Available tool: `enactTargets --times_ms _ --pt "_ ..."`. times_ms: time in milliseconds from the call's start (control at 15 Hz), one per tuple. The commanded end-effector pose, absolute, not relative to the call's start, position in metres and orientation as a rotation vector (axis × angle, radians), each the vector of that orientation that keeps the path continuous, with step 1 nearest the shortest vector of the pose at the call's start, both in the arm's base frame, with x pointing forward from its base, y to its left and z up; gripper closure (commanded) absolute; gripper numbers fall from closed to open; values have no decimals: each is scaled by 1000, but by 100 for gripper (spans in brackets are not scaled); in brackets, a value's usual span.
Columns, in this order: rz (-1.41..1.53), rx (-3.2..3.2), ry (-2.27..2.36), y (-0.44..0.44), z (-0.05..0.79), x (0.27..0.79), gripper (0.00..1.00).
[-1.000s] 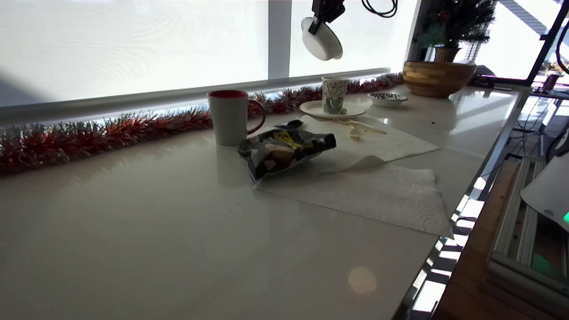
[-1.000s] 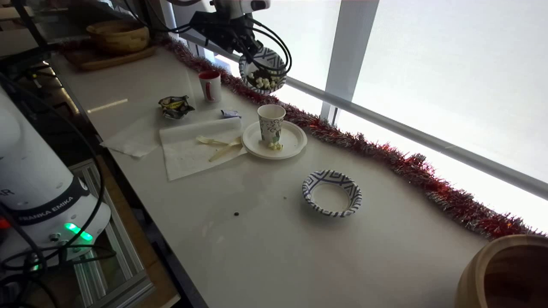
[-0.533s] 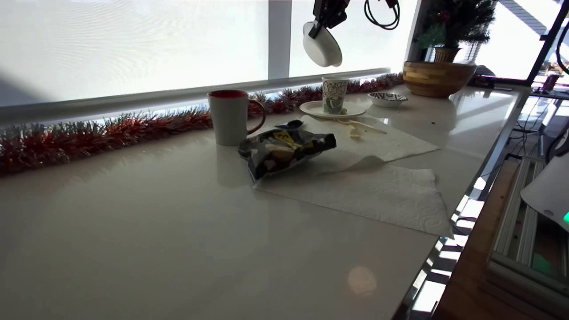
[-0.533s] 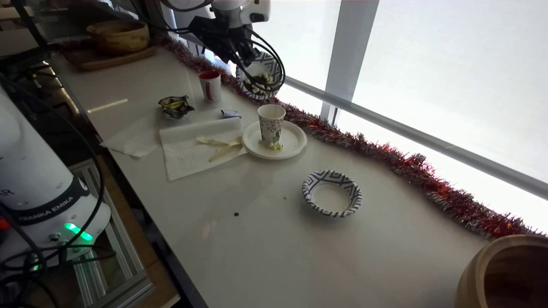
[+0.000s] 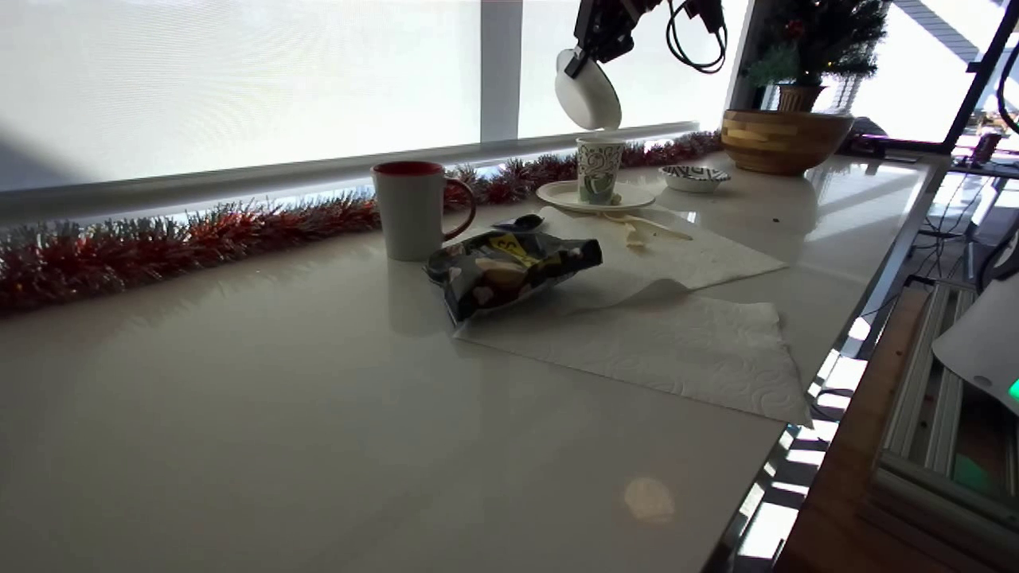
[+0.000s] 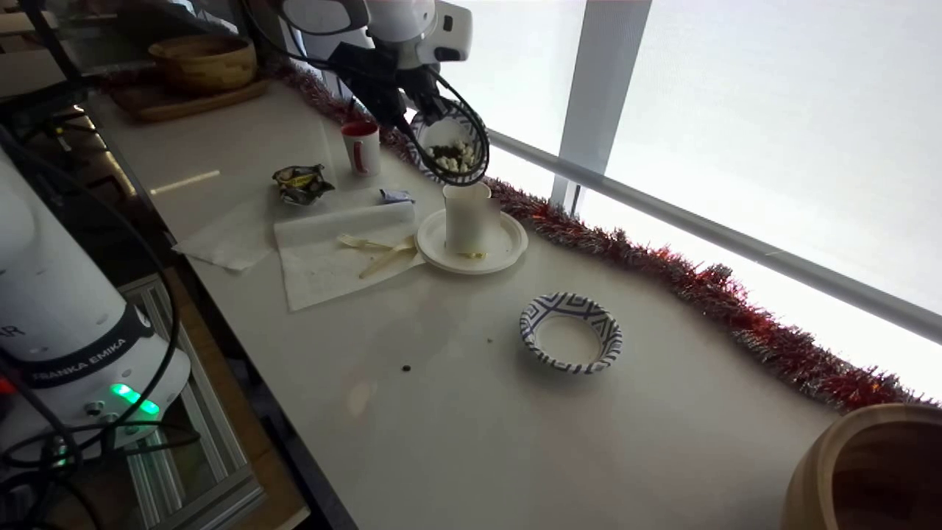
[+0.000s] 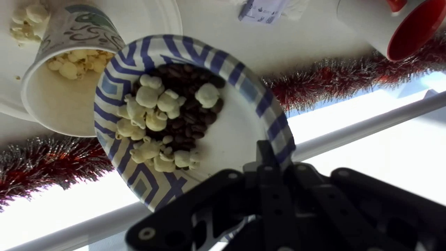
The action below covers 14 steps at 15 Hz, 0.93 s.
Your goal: Pick up the bowl with content, empty its content into the cup and place the bowl on top of the other bowl
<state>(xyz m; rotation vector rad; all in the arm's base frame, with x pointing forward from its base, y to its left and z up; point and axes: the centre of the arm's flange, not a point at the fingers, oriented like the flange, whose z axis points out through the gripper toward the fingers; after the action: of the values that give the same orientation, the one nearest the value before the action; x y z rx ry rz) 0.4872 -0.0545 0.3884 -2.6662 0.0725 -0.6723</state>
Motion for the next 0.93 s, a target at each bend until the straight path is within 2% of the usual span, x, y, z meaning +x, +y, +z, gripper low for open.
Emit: enactTargets --times_ms 0,867 --pt "-726 -2628 88 -65 383 482 99" --pt "-835 -2540 132 -83 379 483 99"
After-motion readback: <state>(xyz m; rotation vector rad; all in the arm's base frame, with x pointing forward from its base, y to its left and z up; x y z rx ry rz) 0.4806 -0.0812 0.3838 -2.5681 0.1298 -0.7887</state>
